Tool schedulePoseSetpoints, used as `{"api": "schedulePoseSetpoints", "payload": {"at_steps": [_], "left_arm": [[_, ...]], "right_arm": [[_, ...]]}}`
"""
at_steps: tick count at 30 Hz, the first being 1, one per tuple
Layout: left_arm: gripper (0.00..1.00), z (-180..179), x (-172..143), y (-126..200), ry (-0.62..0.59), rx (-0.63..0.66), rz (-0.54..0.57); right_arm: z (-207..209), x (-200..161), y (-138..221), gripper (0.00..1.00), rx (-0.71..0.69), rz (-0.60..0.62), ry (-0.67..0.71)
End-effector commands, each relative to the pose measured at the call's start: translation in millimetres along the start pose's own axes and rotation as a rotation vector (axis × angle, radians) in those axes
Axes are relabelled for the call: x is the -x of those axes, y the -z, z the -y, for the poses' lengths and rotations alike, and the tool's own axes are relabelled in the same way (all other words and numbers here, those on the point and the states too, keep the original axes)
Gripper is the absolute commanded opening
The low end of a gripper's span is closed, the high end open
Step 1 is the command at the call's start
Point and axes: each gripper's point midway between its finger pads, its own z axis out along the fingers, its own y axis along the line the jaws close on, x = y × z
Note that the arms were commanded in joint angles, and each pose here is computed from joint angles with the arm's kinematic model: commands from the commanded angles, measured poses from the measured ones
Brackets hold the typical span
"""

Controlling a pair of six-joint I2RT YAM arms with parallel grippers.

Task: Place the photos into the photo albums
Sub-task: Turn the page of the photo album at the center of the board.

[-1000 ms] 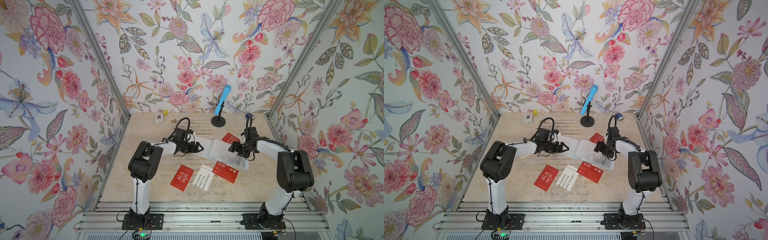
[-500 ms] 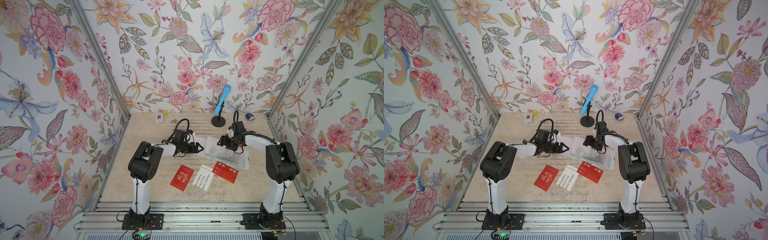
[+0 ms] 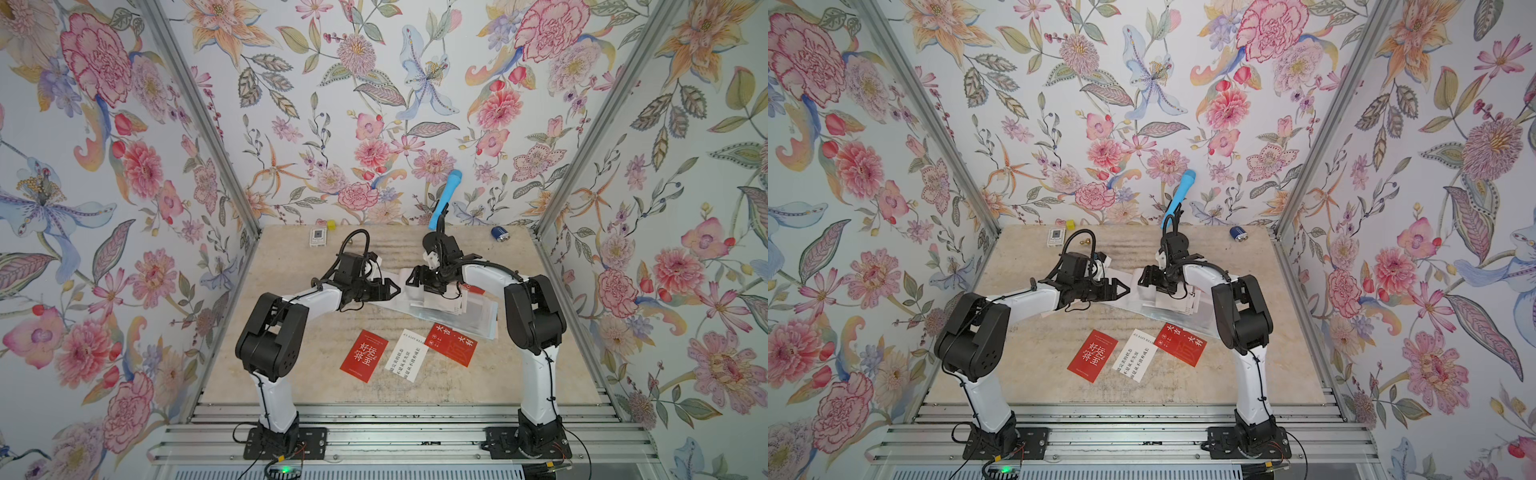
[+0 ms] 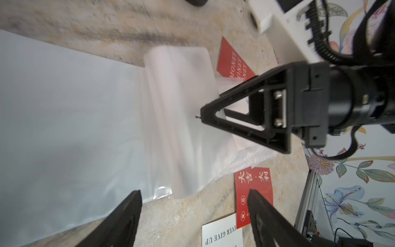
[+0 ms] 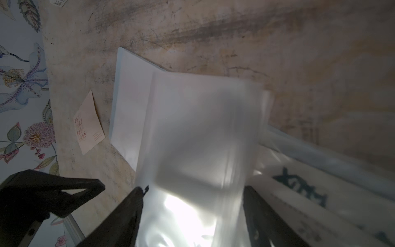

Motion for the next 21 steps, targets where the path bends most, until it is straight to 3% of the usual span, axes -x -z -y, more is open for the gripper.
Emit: {"api": "schedulePoseSetpoints", "payload": {"at_steps": [1,6,11,21], "left_arm": [[0.81,-7,19,34,0.005,0.070,0.088],[0.81,-16,28,61,0.020,0.098,0.152],[0.81,-21,26,67,0.026,0.111,0.161],[0.81,-19,29,68,0.020,0.104,0.172]], "right_arm": [[-26,-10,-13,0.76,0.051,-0.058,-0.007],[-46,-4,-7,0.78,0.080,-0.041,0.022],[-23,-8,8,0.80,0.010,-0.017,0.015],[9,-31,5,0.86,-0.080,-0.058,0.002]]}}
